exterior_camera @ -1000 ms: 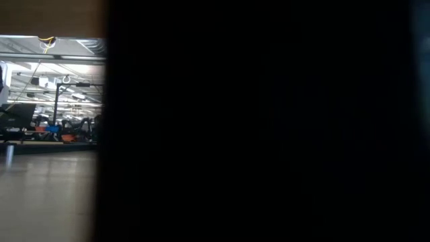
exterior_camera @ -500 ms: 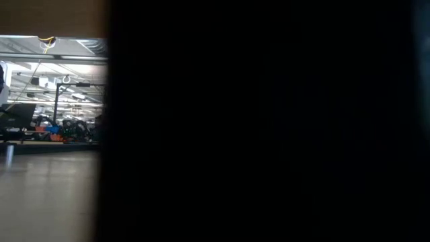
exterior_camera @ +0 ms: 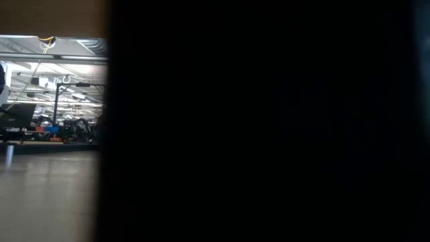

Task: Stack baskets on shelf by color
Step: Stack the top orange basket on top of the other orange basket on the shelf

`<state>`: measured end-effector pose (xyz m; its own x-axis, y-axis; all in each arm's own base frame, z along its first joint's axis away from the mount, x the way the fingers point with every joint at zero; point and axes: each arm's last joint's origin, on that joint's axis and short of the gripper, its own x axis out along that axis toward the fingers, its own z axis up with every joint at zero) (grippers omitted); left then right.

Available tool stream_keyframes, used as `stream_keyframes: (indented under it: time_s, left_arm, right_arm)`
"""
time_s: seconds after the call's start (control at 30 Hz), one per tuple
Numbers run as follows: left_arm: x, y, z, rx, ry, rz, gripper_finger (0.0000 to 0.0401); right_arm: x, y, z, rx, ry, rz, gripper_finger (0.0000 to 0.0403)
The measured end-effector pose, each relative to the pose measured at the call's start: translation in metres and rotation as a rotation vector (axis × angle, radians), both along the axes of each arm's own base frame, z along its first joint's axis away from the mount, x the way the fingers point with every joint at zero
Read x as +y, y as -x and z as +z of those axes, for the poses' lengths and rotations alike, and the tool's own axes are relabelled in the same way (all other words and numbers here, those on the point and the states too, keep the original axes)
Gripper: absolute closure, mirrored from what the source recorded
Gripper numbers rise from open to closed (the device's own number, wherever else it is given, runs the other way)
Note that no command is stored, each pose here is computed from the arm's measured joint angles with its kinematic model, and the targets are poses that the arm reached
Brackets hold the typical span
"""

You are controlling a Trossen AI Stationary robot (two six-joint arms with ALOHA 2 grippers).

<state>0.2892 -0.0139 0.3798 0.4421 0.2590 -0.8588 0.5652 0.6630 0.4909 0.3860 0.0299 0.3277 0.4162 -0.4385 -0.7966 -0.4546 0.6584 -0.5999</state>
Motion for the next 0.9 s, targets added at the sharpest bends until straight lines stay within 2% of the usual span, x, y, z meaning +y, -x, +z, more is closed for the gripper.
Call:
stream_keyframes:
  time_s: [0.47,0.57,0.7,0.9]
  left_arm:
    - [0.010,-0.008,-0.006,0.007,0.002,0.063,0.0320]
    - [0.008,-0.008,-0.007,0.007,0.003,0.058,0.0339]
    - [0.003,-0.008,-0.007,0.012,0.010,0.036,0.0387]
    - [-0.002,-0.007,-0.007,0.017,-0.001,0.000,0.0399]
  right_arm:
    - [0.002,0.000,0.000,-0.005,0.000,0.005,0.0403]
    - [0.002,0.000,0.000,-0.005,0.000,0.005,0.0403]
    - [0.002,0.000,0.000,-0.005,0.001,0.008,0.0403]
    - [0.002,0.000,0.000,-0.006,0.004,0.008,0.0402]
